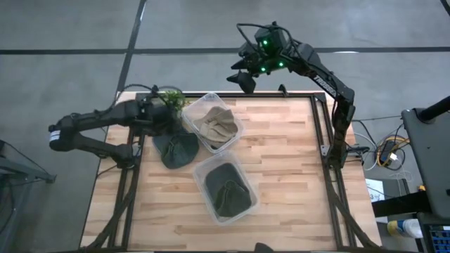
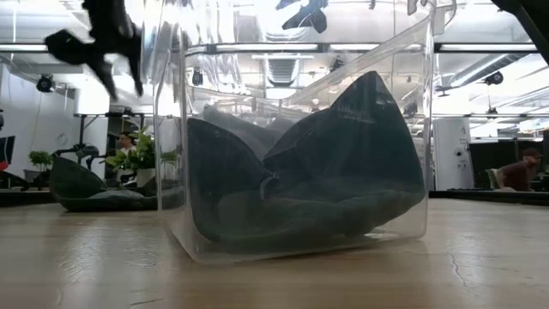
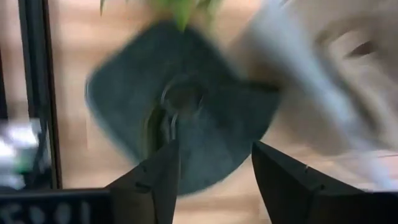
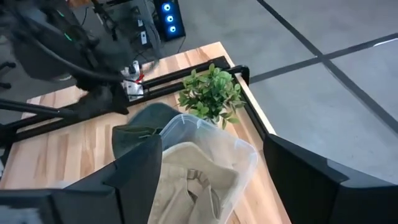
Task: Pick & Place hat
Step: Put the black cap into the bottom transparent bin
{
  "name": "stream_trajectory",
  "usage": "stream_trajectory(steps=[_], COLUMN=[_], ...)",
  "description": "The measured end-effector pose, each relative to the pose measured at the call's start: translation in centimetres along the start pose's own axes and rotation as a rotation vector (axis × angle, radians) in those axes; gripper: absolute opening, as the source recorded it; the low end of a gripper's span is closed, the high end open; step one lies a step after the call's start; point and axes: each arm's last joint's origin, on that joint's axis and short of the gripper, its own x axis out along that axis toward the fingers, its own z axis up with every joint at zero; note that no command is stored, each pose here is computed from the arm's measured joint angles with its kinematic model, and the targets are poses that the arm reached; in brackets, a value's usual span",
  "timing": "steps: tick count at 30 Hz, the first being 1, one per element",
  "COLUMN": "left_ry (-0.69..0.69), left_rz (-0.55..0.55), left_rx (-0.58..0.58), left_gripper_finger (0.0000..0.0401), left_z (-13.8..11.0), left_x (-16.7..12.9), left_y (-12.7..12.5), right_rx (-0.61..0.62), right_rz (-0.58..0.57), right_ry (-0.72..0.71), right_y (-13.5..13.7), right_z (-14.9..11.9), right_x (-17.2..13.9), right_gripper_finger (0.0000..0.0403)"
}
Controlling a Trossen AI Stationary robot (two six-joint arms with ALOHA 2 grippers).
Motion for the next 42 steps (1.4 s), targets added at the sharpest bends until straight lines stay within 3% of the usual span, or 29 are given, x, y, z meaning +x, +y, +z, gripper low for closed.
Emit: stream_trajectory(steps=[9, 21, 30, 42], left_ry=[0.107, 0.089, 0.119, 0.100], left_rz=[0.133, 0.303, 0.313, 0.316], left_rx=[-0.072, -0.135, -0.177, -0.209], left_gripper_finger=[0.0194, 0.0194, 0.0194, 0.0194], left_z=[-1.8, -2.9, -3.5, -3.6], left_x=[5.3, 8.5, 10.3, 10.6], left_y=[1.9, 4.5, 5.5, 5.6], right_rx=[-0.032, -0.035, -0.057, -0.082], right_rz=[-0.001, 0.001, 0.003, 0.003], right_ry=[0.038, 0.038, 0.039, 0.043], right_y=[-0.1, -0.1, -0.1, -0.2], right_z=[-0.4, -0.4, -0.4, -0.4], right_x=[0.0, 0.0, 0.0, 0.1], right_gripper_finger=[0.0260, 0.0254, 0.0250, 0.0244])
